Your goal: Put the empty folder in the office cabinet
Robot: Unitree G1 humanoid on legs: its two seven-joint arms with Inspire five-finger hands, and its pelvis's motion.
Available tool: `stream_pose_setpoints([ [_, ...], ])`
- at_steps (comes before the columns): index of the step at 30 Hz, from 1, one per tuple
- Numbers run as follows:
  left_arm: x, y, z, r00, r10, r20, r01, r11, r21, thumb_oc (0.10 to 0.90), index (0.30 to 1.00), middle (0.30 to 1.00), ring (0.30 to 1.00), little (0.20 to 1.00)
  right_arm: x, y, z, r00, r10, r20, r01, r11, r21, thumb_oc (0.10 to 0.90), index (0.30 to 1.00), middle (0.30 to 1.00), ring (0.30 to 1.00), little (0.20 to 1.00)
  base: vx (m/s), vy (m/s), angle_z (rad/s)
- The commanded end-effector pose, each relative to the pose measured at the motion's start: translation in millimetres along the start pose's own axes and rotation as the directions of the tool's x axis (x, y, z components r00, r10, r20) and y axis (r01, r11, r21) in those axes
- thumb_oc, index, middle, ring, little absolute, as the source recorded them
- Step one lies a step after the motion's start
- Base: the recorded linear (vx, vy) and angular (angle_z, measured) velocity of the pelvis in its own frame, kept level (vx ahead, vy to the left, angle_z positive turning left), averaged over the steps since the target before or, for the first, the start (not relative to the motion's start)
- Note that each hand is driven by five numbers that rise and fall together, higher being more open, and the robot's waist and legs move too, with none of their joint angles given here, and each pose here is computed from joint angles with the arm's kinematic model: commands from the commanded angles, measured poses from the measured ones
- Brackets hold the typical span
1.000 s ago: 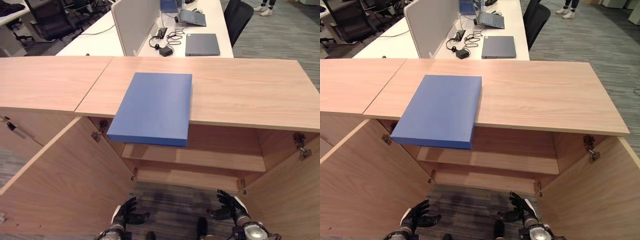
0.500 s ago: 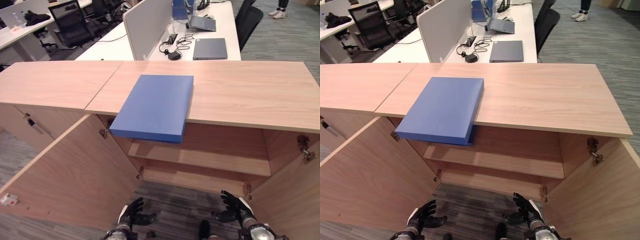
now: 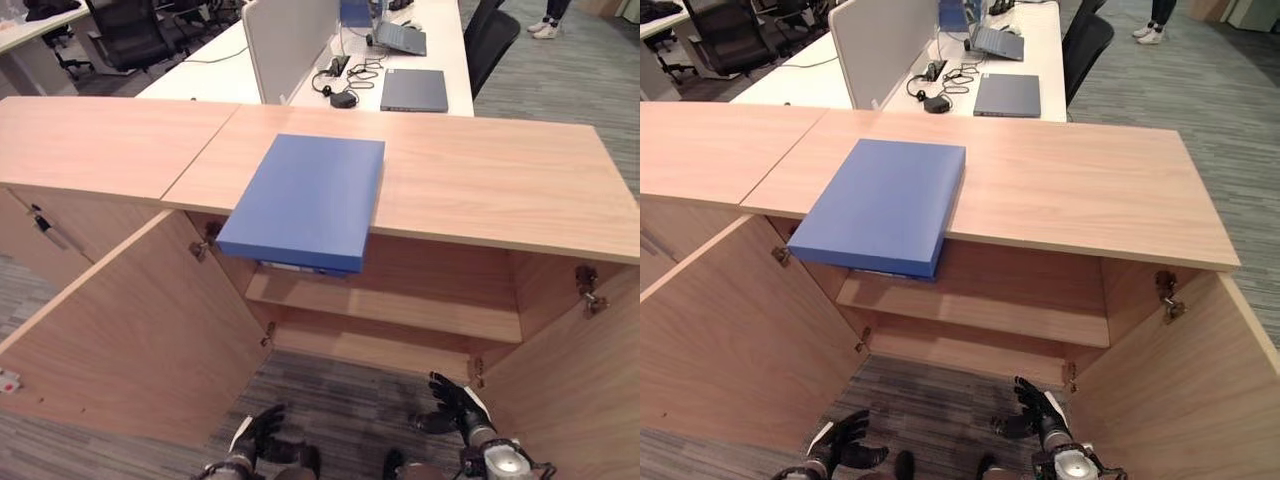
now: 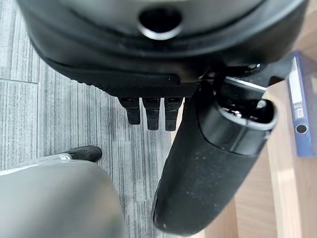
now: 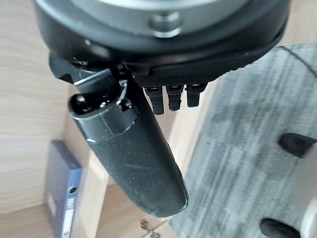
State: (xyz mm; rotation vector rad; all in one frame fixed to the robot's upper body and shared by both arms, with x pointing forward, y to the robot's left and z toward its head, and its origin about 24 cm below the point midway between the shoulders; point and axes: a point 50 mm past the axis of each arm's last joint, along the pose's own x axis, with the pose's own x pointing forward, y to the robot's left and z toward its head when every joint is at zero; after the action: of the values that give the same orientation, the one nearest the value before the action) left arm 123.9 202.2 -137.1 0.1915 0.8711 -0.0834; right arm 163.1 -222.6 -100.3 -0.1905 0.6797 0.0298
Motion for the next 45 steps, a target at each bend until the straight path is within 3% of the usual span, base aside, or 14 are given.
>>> stream_pose_setpoints([
  [1,5,15,34,0.988,0.028,0.155,-0.033,0.999,0.029,0.8,0.9,0.9,0.9,0.9,5,1,30,0.989,0.018,0.144,-0.014,0.999,-0.032,0.8,0.9,0.9,0.9,0.9,0.04,0.052,-0.11],
  [10,1,26,50,0.971,0.055,0.232,-0.065,0.997,0.036,0.8,0.9,0.9,0.9,0.9,4,5,28,0.99,0.024,0.14,-0.022,1.0,-0.015,0.8,0.9,0.9,0.9,0.9,0.01,0.029,-0.07],
  [15,-6,39,77,0.926,0.11,0.362,-0.128,0.991,0.026,0.8,0.9,0.9,0.9,0.9,2,4,26,0.991,0.01,0.137,-0.009,1.0,-0.007,0.8,0.9,0.9,0.9,0.9,0.0,0.0,0.0],
  [19,-16,47,91,0.868,0.223,0.443,-0.216,0.974,-0.065,0.8,0.9,0.9,0.9,0.9,1,7,23,0.991,-0.007,0.134,0.005,1.0,0.014,0.8,0.9,0.9,0.9,0.9,0.0,0.0,0.0],
  [20,-21,47,92,0.834,0.309,0.458,-0.265,0.951,-0.159,0.8,0.9,0.9,0.9,0.9,1,10,21,0.991,-0.021,0.132,0.017,1.0,0.026,0.8,0.9,0.9,0.9,0.9,0.0,0.0,0.0],
  [23,-34,45,88,0.79,0.412,0.454,-0.255,0.894,-0.368,0.8,0.9,0.9,0.9,0.9,-2,10,18,0.991,-0.04,0.131,0.034,0.998,0.047,0.8,0.9,0.9,0.9,0.9,-0.03,-0.035,0.01],
  [25,-41,47,90,0.766,0.443,0.467,-0.263,0.878,-0.4,0.8,0.9,0.9,0.9,0.9,-4,9,16,0.991,-0.045,0.13,0.038,0.998,0.054,0.8,0.9,0.9,0.9,0.9,-0.02,-0.023,0.06],
  [33,-78,78,133,0.493,0.583,0.646,-0.479,0.801,-0.358,0.8,0.9,0.9,0.9,0.9,-7,9,10,0.99,-0.062,0.127,0.054,0.996,0.068,0.8,0.9,0.9,0.9,0.9,-0.01,-0.024,0.07],
  [38,-99,95,151,0.299,0.621,0.725,-0.687,0.667,-0.288,0.8,0.9,0.9,0.9,0.9,-5,9,18,0.984,-0.074,0.161,0.065,0.996,0.063,0.8,0.9,0.9,0.9,0.9,0.0,0.0,0.0],
  [42,-120,103,183,0.132,0.492,0.861,-0.801,0.564,-0.199,0.8,0.9,0.9,0.9,0.9,-4,12,25,0.98,-0.053,0.192,0.047,0.998,0.041,0.8,0.9,0.9,0.9,0.9,-0.01,-0.006,0.02],
  [43,-129,105,196,0.079,0.406,0.911,-0.852,0.501,-0.149,0.8,0.9,0.9,0.9,0.9,-3,12,31,0.976,-0.041,0.214,0.037,0.999,0.022,0.8,0.9,0.9,0.9,0.9,0.0,0.0,0.0],
  [45,-134,105,204,0.05,0.346,0.937,-0.874,0.469,-0.127,0.8,0.9,0.9,0.9,0.9,-3,13,32,0.974,-0.034,0.223,0.031,0.999,0.017,0.8,0.9,0.9,0.9,0.9,0.0,0.0,0.0],
])
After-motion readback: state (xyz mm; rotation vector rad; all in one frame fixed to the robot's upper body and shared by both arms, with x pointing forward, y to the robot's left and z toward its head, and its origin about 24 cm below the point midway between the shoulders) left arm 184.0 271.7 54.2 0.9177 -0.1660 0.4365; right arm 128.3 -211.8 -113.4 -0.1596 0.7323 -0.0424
